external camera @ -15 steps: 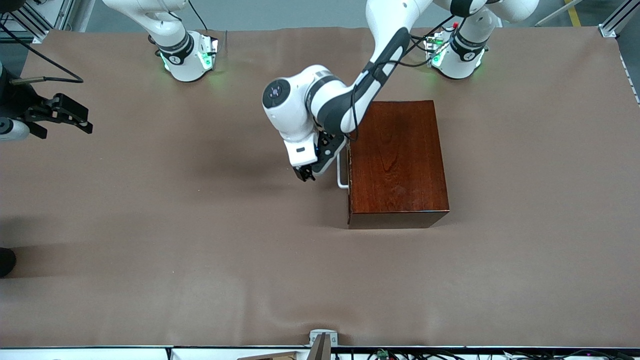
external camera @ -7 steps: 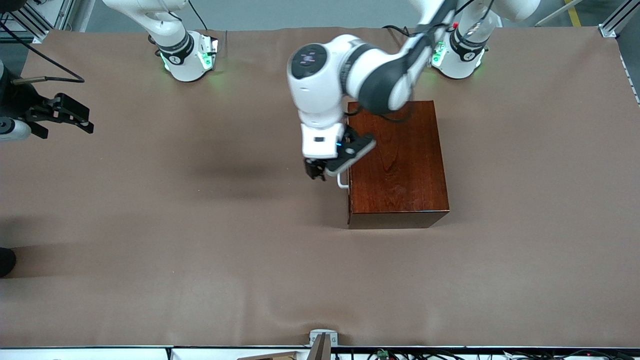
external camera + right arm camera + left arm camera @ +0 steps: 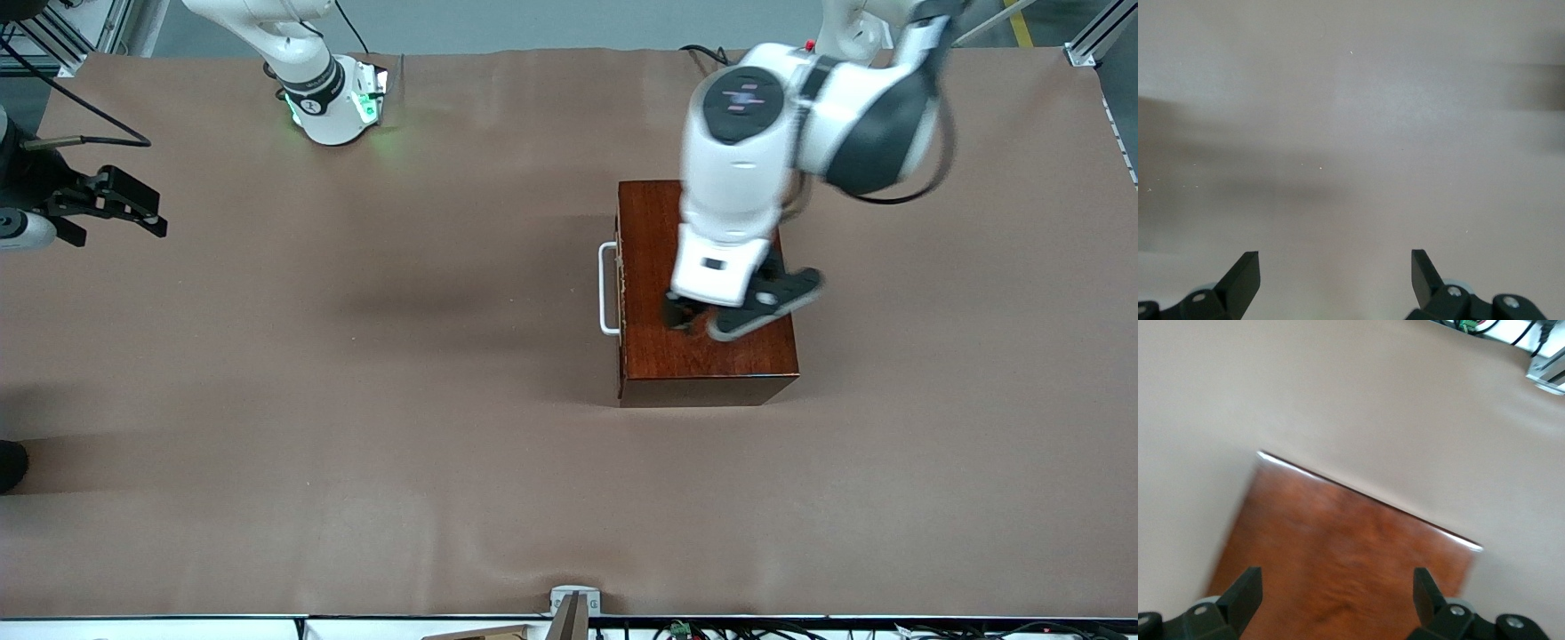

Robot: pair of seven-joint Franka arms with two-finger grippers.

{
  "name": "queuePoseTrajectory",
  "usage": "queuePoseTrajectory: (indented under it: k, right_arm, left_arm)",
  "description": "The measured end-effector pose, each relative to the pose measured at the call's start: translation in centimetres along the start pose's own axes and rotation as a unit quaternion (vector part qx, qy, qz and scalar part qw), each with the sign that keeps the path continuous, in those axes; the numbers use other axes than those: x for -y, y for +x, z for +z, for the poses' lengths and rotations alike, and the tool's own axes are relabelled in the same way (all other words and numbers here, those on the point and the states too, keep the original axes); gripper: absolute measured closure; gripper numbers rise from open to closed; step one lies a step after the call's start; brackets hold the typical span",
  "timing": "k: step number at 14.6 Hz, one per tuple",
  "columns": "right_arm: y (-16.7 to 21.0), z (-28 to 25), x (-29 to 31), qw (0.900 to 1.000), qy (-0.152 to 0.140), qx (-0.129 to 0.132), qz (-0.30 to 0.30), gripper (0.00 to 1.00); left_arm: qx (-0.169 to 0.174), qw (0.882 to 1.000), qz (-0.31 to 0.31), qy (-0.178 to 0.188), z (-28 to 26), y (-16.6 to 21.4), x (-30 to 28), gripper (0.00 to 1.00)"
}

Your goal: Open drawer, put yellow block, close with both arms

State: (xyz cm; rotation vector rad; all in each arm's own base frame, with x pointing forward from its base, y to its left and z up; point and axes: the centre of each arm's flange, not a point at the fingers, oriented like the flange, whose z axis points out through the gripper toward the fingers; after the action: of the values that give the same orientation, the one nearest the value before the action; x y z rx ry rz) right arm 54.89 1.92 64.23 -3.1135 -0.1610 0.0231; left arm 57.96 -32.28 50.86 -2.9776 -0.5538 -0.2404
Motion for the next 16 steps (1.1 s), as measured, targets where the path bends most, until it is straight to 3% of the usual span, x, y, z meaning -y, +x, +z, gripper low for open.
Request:
queuePoseTrajectory:
  k: [6,12,16]
  right_arm:
    - [0.0,0.0,0.0,1.000,0.000,0.000,0.000,0.00]
    - [0.0,0.0,0.0,1.000,0.000,0.001,0.000,0.00]
    - [0.0,0.0,0.1,1.000,0.000,0.001,-0.001,0.00]
  left_arm:
    - [0.031,0.996,0.087,-0.012,0.4,8.6,11.8,0.00]
    - [0.031,0.985,0.166,-0.017,-1.3,10.6,16.3,0.00]
    - [0.031,0.984,0.173,-0.040,-3.3,11.2,19.5,0.00]
